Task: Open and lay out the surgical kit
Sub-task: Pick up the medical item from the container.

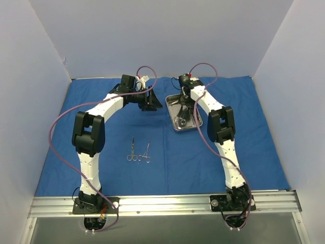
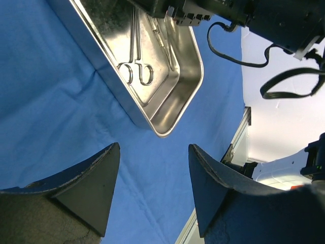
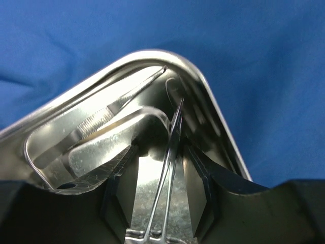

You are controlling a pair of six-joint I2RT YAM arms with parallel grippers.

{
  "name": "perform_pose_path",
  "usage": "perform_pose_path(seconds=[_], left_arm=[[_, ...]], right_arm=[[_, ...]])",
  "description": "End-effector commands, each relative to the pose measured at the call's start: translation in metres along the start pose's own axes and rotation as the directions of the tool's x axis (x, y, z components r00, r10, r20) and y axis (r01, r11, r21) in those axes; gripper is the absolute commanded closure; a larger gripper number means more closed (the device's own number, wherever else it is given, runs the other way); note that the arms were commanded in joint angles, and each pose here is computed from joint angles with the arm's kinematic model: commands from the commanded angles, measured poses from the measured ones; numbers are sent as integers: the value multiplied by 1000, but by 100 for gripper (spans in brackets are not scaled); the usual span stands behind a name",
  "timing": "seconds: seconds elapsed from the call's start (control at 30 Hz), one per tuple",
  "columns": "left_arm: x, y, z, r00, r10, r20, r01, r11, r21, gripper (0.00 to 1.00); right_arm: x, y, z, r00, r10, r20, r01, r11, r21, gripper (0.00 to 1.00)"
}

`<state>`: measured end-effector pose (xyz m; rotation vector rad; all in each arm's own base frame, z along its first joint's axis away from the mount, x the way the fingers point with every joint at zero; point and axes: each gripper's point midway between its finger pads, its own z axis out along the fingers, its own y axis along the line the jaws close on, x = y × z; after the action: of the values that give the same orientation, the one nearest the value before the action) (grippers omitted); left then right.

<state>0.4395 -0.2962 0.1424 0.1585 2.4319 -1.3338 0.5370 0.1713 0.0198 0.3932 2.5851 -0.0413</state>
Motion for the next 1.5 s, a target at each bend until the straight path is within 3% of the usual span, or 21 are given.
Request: perform_pose_path(seconds=[0.0,0.17,0.47,0.83,1.47], left_arm=[[-17,-30,-22,995,70,68,-73,996,53,35],[-15,-30,-24,995,69,71,-73,996,50,35],[-13,-30,-24,995,67,70,-71,996,46,35],[-13,-32,-27,993,100,57,-103,994,40,34],[-7,-58,-10,996,93,11,-94,983,156,32]], right_arm=[[17,-28,32,997,48,-63,-44,997,67,61],[29,-39,50,990,77,-116,-69,995,66,69],[34,-24,49,988,-8,-153,3,999,-35,100],[-23,13,-38,998,-50,32,57,961,-269,100],[-57,21,-109,998,-3,56,27,900,-435,100]])
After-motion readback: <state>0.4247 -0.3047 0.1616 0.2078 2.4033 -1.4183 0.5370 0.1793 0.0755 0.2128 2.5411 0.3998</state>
